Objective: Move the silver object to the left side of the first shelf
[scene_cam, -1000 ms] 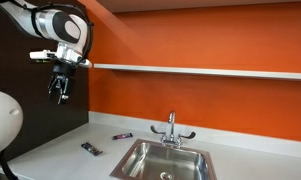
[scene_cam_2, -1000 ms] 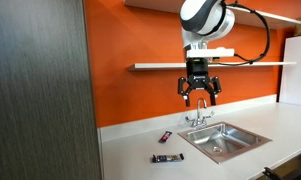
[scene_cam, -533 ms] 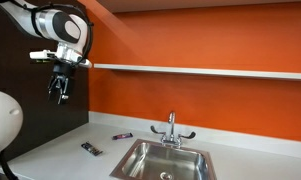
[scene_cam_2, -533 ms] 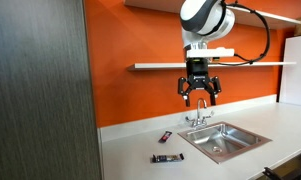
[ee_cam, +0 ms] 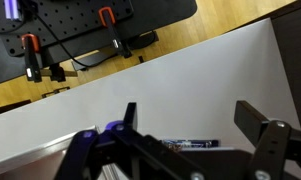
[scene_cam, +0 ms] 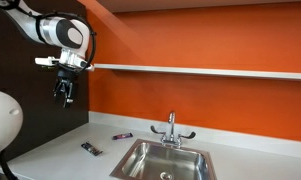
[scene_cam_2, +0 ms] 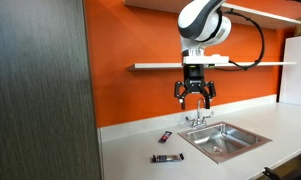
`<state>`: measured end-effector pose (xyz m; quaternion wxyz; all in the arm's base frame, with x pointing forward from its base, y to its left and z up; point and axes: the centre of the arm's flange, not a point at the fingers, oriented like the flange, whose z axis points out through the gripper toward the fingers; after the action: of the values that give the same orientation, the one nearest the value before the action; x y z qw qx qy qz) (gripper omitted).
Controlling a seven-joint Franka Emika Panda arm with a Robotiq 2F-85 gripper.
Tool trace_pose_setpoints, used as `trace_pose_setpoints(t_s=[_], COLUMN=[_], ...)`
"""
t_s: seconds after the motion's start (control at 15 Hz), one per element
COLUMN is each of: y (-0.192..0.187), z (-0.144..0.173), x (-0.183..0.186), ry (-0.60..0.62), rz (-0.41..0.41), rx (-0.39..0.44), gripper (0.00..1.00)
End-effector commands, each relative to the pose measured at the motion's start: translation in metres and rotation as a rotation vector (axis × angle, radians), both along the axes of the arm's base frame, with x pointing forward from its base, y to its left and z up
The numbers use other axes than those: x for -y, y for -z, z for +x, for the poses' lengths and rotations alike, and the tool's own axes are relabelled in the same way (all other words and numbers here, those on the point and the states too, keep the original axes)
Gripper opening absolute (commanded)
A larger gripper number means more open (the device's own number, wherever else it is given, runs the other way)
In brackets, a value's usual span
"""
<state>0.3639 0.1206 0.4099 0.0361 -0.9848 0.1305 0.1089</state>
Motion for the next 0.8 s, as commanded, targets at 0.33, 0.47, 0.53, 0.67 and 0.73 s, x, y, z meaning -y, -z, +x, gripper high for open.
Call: trace_pose_setpoints(t_s=[0.33, 0.47, 0.53, 0.67, 0.73], y=[0.068, 0.086, 0.093, 0.110, 0.118], z=[0.065, 0.079, 0.085, 0.099, 0.106], x=[-0.005, -0.006, -0.006, -0.008, -0.008], ry=[0.026, 0.021, 0.016, 0.002, -0.002], rz=[-0.012, -0.026, -0.034, -0.049, -0.058], rx=[0.069, 0.075, 0.075, 0.078, 0.077], gripper=[1.00, 1.00, 1.00, 1.00, 1.00])
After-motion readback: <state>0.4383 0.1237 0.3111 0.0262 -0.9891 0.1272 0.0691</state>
